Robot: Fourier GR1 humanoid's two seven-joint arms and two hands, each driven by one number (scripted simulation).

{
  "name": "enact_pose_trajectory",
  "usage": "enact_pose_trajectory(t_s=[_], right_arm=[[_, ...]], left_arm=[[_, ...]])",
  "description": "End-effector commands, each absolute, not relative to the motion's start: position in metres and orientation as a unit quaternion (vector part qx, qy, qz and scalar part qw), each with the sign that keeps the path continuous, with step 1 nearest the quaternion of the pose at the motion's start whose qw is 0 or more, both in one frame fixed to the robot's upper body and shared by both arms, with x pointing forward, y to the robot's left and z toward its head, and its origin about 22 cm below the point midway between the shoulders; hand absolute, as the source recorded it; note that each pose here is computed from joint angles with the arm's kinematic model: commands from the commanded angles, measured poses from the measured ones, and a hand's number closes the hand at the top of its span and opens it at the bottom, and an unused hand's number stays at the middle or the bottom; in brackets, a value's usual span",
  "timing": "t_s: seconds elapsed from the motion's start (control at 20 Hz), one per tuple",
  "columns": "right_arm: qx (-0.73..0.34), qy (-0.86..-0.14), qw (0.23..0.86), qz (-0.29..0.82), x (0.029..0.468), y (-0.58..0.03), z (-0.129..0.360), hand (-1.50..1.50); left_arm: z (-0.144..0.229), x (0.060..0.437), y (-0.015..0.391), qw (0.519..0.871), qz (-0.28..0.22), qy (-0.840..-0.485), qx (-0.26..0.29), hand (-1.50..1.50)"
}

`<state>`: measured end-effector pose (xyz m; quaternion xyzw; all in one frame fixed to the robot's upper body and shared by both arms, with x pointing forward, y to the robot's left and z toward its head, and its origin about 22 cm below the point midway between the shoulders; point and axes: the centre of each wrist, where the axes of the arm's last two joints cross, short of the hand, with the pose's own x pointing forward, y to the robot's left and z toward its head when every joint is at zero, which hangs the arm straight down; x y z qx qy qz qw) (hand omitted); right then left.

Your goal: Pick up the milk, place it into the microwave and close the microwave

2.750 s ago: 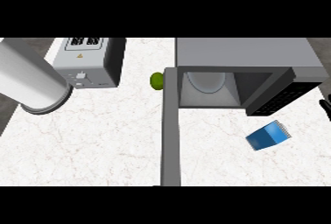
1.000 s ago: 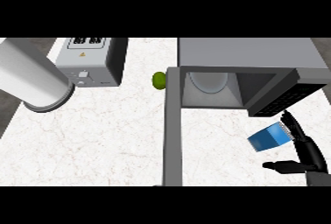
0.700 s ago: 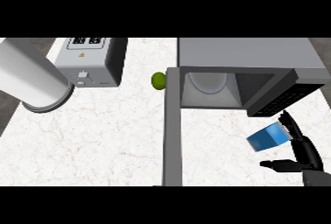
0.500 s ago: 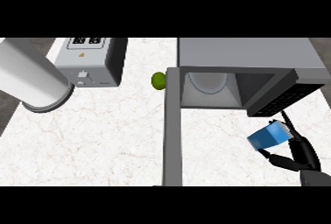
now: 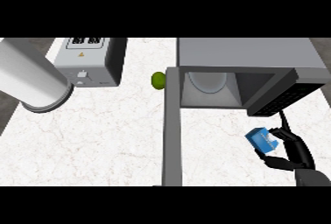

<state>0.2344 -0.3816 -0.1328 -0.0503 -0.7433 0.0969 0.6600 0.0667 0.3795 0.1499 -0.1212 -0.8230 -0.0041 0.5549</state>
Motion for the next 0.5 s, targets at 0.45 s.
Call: enact_pose_trajectory(t_s=[0.45], right_arm=[[-0.017, -0.792, 0.609, 0.025, 0.255, -0.251, -0.163, 1.5]], left_arm=[[0.151, 0.061, 0.379, 0.561, 0.004, -0.819, -0.121, -1.5]])
